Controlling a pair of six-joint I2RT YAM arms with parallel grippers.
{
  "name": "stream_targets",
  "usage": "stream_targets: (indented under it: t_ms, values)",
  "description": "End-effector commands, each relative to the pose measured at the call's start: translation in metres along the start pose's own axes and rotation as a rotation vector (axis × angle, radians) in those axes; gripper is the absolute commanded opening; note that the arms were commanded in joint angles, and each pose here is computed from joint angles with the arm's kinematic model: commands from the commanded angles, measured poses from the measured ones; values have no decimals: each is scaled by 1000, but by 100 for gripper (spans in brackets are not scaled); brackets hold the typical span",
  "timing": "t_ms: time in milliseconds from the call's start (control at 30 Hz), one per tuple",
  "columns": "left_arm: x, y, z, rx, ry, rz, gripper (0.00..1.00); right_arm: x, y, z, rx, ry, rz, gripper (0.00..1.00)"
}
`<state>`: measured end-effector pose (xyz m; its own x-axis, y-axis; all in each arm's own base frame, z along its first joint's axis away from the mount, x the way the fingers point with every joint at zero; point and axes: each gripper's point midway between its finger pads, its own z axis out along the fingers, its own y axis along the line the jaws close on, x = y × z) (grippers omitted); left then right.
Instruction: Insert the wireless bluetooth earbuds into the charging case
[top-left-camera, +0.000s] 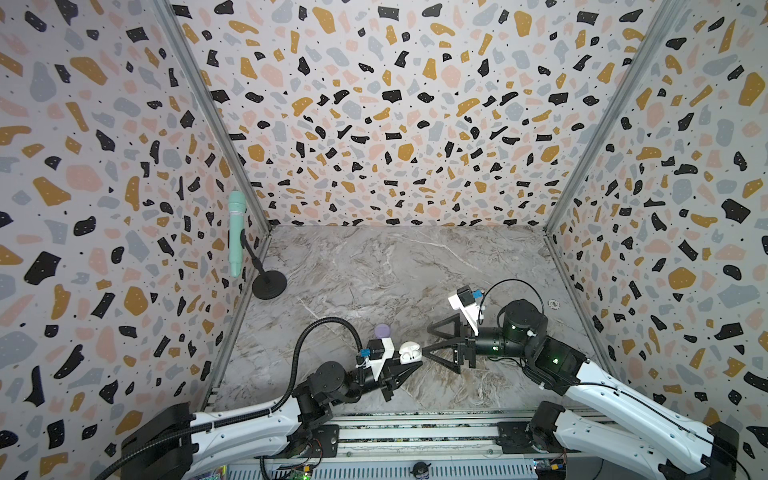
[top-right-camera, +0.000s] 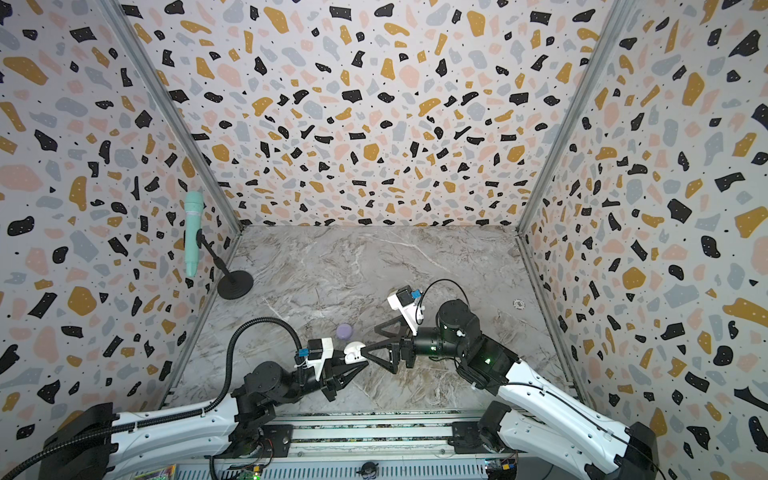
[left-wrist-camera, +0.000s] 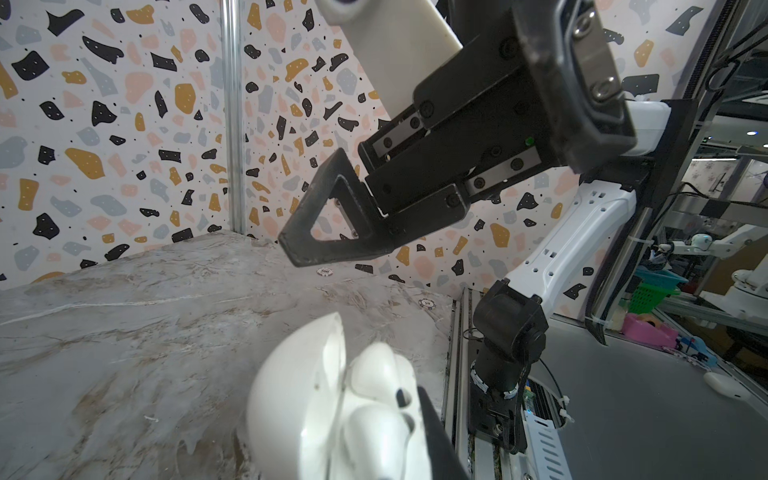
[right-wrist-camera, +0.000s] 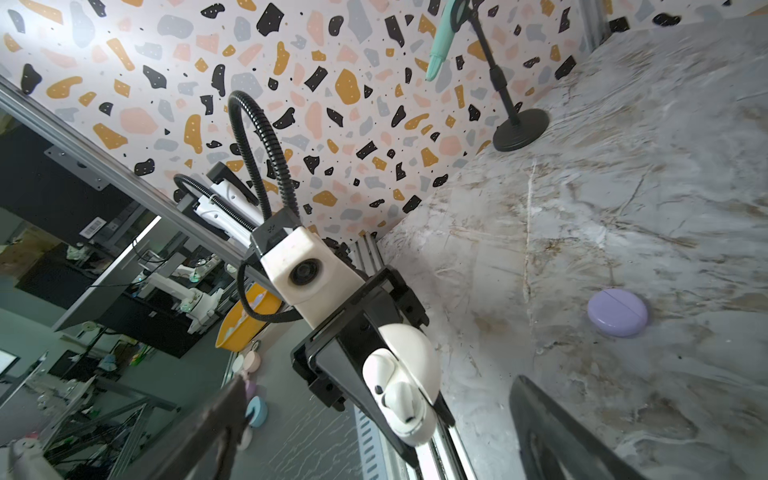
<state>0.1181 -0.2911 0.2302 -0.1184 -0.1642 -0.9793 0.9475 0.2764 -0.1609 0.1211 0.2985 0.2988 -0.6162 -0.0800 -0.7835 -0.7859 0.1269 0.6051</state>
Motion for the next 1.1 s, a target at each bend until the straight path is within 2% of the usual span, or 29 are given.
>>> stream_targets:
  t_ms: [0, 600, 1067]
  values:
    - [-30, -9, 4, 35, -87, 38, 0, 2, 14, 1, -95, 17, 13, 99]
    - [-27, -11, 2, 46, -90, 37, 0, 20, 24, 14, -211, 91, 39, 100]
    - [-20, -8, 2, 37, -69, 23, 0, 21, 66, 4, -350, 99, -77, 97]
